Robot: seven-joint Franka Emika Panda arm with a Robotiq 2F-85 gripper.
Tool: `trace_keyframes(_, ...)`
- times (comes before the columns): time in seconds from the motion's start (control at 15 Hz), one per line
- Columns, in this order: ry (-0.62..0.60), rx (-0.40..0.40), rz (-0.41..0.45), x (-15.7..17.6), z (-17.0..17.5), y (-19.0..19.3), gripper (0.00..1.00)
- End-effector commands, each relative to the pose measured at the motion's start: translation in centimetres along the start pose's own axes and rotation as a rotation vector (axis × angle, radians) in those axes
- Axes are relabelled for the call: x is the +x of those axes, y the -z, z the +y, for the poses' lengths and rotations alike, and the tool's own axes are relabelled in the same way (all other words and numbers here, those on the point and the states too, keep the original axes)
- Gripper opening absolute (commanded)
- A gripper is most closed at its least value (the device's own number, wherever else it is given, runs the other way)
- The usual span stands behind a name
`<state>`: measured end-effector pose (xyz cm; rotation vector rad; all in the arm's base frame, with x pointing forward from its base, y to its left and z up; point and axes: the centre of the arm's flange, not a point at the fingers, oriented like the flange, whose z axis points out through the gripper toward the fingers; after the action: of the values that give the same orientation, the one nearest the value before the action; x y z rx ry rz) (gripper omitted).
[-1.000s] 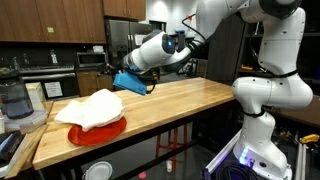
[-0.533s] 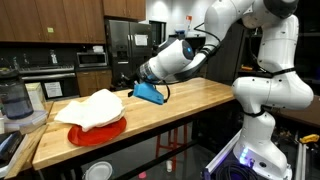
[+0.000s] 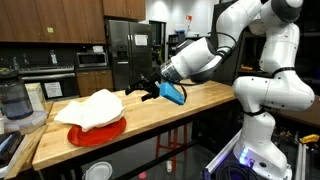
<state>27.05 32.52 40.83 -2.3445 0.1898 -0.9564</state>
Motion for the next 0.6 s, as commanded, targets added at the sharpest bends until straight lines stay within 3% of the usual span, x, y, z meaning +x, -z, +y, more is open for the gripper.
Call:
trace_keyframes(0.0, 0.011, 0.034, -0.070, -0.2, 1.5, 4.4, 1.00)
trace_keyframes(0.53, 0.031, 0.034, -0.175, -1.5, 2.4, 6.5, 1.00)
